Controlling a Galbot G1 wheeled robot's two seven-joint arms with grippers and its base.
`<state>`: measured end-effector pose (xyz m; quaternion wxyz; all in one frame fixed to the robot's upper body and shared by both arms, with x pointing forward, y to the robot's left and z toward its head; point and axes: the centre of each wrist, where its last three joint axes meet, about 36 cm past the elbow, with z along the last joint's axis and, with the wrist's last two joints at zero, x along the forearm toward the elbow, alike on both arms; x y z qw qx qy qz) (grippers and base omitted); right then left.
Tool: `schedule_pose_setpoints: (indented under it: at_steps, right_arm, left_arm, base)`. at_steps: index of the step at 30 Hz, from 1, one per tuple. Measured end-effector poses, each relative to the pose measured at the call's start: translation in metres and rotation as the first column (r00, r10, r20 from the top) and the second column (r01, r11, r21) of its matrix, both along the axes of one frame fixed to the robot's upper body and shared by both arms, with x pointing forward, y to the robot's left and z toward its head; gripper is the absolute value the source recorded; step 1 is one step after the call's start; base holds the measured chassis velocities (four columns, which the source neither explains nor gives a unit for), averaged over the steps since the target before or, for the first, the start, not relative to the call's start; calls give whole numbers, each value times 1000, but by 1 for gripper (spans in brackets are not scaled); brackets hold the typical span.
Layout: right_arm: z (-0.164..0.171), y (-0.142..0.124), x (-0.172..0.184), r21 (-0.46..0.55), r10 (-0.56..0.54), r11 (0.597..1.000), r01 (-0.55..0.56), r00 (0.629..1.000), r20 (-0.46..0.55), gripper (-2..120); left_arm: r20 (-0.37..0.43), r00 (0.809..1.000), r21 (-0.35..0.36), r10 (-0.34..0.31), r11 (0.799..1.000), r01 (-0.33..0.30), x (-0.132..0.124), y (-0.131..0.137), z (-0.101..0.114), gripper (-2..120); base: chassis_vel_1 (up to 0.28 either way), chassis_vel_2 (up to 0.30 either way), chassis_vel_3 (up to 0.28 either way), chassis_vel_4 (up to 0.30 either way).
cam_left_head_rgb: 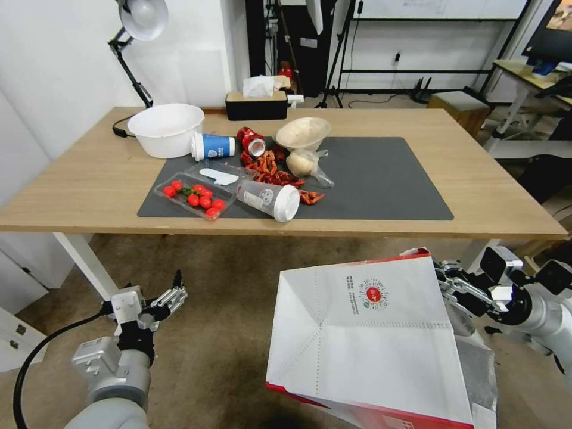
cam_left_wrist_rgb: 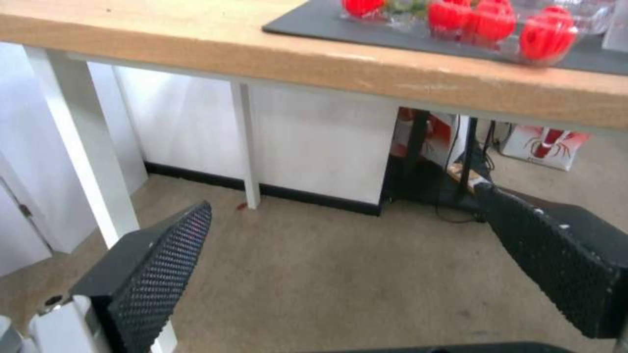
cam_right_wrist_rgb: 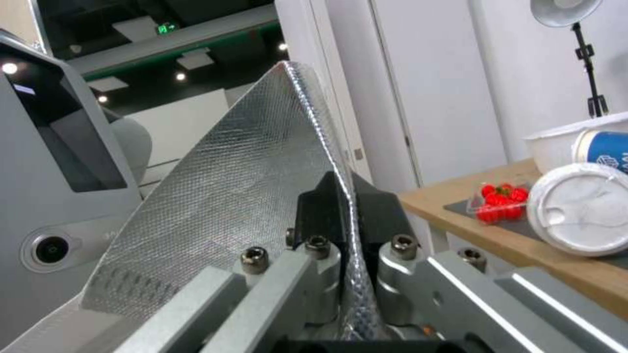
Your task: Pick up the food delivery bag from the floor and place it on the table.
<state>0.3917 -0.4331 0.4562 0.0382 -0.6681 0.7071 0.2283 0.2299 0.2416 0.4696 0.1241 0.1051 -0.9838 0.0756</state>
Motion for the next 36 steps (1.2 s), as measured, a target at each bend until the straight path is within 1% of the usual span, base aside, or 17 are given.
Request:
schedule_pose_setpoints:
  at_steps: [36]
  right_arm:
    - [0, 1, -1, 6, -2, 1000, 2, 1000, 4, 0]
  left_arm:
    - [4, 1000, 4, -3, 1000, 3, 1, 0, 0, 100]
  base:
    - [0, 0, 0, 0]
